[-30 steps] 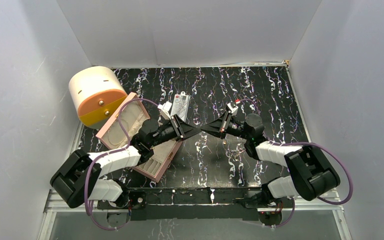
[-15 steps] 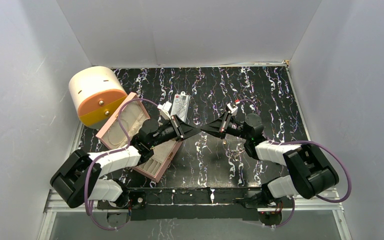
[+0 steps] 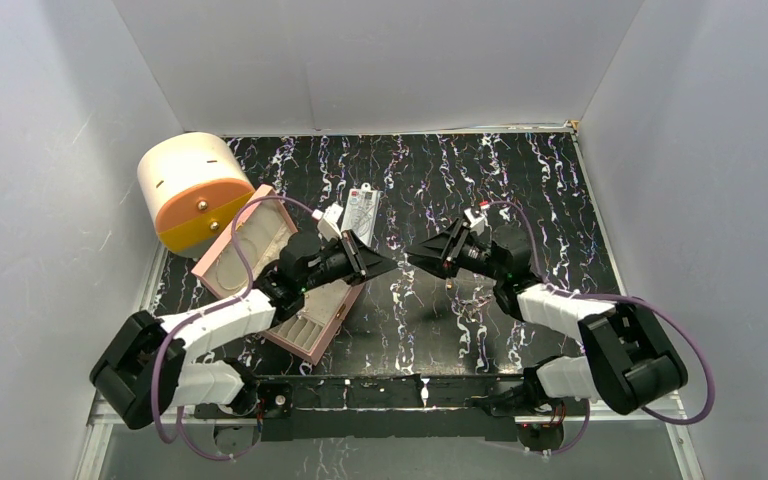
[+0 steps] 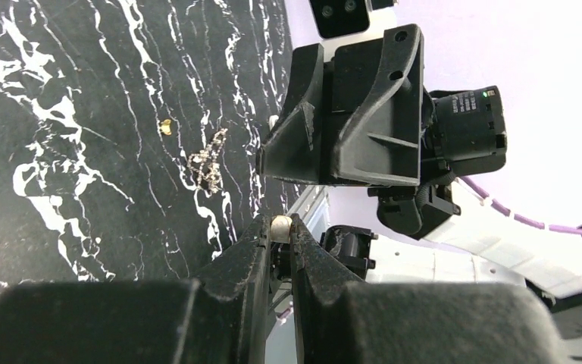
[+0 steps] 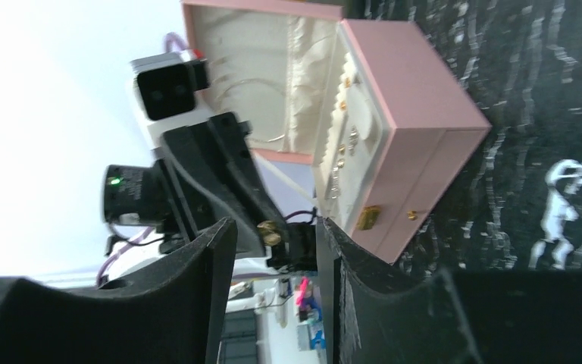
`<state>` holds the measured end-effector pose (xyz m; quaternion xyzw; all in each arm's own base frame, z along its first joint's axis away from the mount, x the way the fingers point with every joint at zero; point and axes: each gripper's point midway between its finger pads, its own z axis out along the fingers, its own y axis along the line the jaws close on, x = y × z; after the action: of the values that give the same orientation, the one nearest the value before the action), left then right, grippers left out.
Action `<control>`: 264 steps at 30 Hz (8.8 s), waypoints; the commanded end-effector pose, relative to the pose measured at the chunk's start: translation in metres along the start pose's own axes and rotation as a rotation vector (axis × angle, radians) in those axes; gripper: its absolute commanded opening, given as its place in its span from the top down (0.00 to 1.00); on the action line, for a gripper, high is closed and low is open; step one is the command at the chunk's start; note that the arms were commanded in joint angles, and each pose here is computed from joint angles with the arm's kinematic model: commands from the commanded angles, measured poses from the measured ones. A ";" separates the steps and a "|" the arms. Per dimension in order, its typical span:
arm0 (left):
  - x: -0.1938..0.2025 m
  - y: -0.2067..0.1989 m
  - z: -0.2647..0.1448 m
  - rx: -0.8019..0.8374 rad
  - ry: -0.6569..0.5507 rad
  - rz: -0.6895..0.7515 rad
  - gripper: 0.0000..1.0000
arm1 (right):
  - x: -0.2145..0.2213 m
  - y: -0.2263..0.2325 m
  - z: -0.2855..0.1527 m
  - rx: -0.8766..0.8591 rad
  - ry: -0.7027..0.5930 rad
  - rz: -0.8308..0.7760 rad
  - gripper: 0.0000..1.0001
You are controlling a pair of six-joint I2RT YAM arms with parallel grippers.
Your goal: Organize the mixed jewelry
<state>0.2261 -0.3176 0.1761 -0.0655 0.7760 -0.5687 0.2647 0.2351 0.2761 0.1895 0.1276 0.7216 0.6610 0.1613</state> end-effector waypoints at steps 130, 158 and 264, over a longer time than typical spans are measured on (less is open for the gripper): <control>-0.015 0.123 -0.151 -1.027 0.532 0.173 0.90 | -0.013 -0.079 -0.026 0.377 -0.060 -0.180 0.50; -0.011 0.132 -0.152 -1.044 0.534 0.163 0.89 | -0.012 -0.082 -0.027 0.386 -0.057 -0.180 0.51; -0.082 0.029 -0.078 -0.375 -0.031 0.491 0.36 | -0.051 -0.157 -0.069 1.355 -0.027 -0.694 0.75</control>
<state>0.2634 -0.2084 0.1916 0.0671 0.8602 -0.3292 0.3836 0.2466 0.1771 0.0362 -0.0292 0.9711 -0.0148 0.2366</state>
